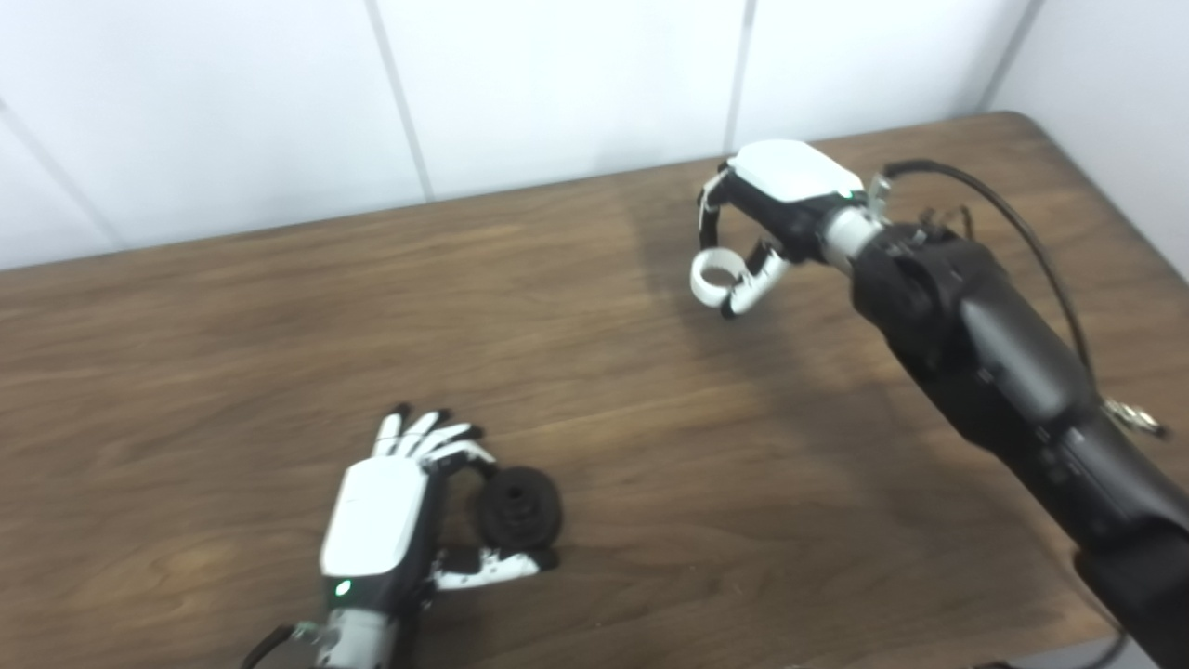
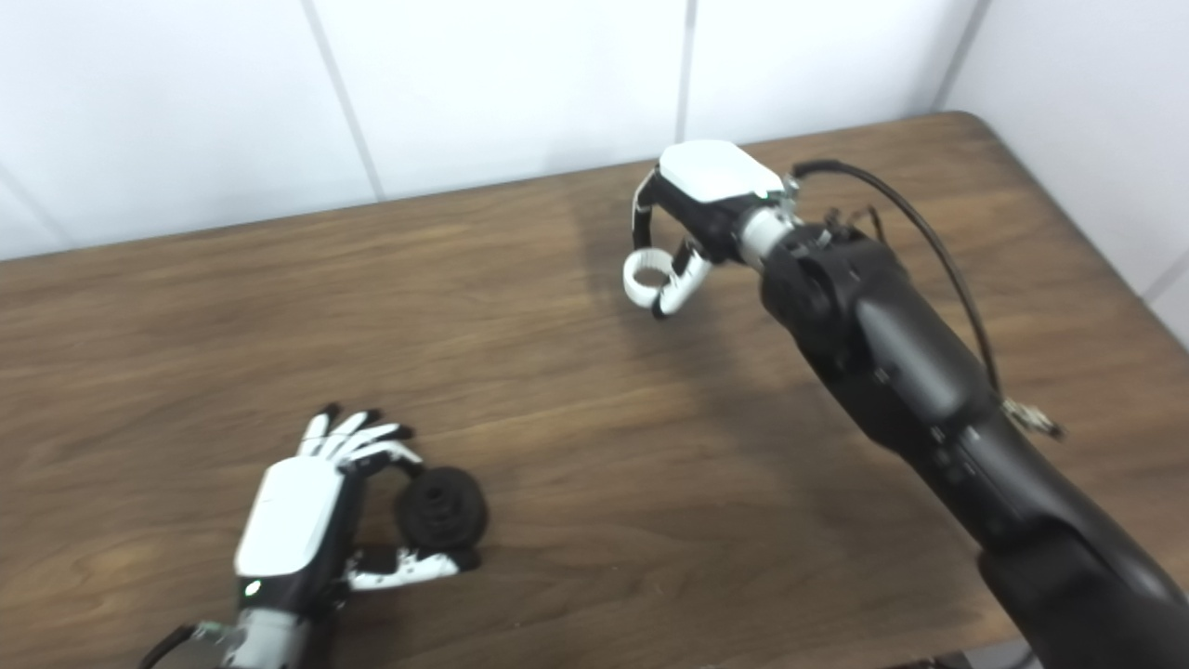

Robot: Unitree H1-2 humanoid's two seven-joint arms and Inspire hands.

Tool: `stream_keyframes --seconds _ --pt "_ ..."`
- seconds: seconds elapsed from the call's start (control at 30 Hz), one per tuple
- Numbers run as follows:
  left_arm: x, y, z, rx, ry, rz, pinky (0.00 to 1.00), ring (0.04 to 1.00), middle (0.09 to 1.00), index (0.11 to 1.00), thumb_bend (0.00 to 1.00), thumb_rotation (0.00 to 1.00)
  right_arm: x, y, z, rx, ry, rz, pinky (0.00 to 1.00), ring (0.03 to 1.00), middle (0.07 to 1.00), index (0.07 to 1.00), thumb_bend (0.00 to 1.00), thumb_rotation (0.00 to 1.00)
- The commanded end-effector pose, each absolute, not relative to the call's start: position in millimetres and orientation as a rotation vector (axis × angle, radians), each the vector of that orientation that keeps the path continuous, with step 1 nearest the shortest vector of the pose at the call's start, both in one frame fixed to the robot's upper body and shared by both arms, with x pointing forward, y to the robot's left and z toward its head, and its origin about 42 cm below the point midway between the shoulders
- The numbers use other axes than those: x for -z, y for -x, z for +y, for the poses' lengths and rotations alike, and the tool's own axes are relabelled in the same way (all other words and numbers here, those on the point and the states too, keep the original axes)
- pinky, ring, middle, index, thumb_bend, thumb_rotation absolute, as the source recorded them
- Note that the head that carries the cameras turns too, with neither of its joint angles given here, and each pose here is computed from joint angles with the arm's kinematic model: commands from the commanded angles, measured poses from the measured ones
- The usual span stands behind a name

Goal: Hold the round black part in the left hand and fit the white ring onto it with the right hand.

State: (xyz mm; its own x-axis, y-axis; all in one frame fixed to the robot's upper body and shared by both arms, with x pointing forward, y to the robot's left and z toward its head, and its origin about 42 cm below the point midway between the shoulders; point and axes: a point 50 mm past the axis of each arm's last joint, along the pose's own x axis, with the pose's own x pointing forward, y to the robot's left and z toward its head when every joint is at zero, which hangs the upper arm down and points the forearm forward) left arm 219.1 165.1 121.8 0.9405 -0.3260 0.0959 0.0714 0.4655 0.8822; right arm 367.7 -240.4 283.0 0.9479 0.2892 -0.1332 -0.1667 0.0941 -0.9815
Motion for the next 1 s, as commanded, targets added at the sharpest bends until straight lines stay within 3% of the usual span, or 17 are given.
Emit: stream_keyframes --seconds 0.0,0.53,0.97 --pt "-129 -219 155 0.263 -1.074 -0.285 1.0 0.898 0.78 0.485 0.52 0.05 -304 -359 -230 -0.342 1.443 -0.204 1.0 0.951 0.818 0.484 0.52 0.14" --pt "-134 -222 128 0.248 -1.065 -0.291 1.0 0.899 0.774 0.483 0.52 0.05 -316 -312 -178 -0.588 1.436 -0.4 1.0 0.938 0.825 0.483 0.53 0.14" --pt "-140 -225 121 0.251 -1.073 -0.287 1.0 0.905 0.774 0.483 0.52 0.05 -315 -291 -163 -0.68 1.398 -0.405 1.0 0.942 0.832 0.482 0.53 0.14"
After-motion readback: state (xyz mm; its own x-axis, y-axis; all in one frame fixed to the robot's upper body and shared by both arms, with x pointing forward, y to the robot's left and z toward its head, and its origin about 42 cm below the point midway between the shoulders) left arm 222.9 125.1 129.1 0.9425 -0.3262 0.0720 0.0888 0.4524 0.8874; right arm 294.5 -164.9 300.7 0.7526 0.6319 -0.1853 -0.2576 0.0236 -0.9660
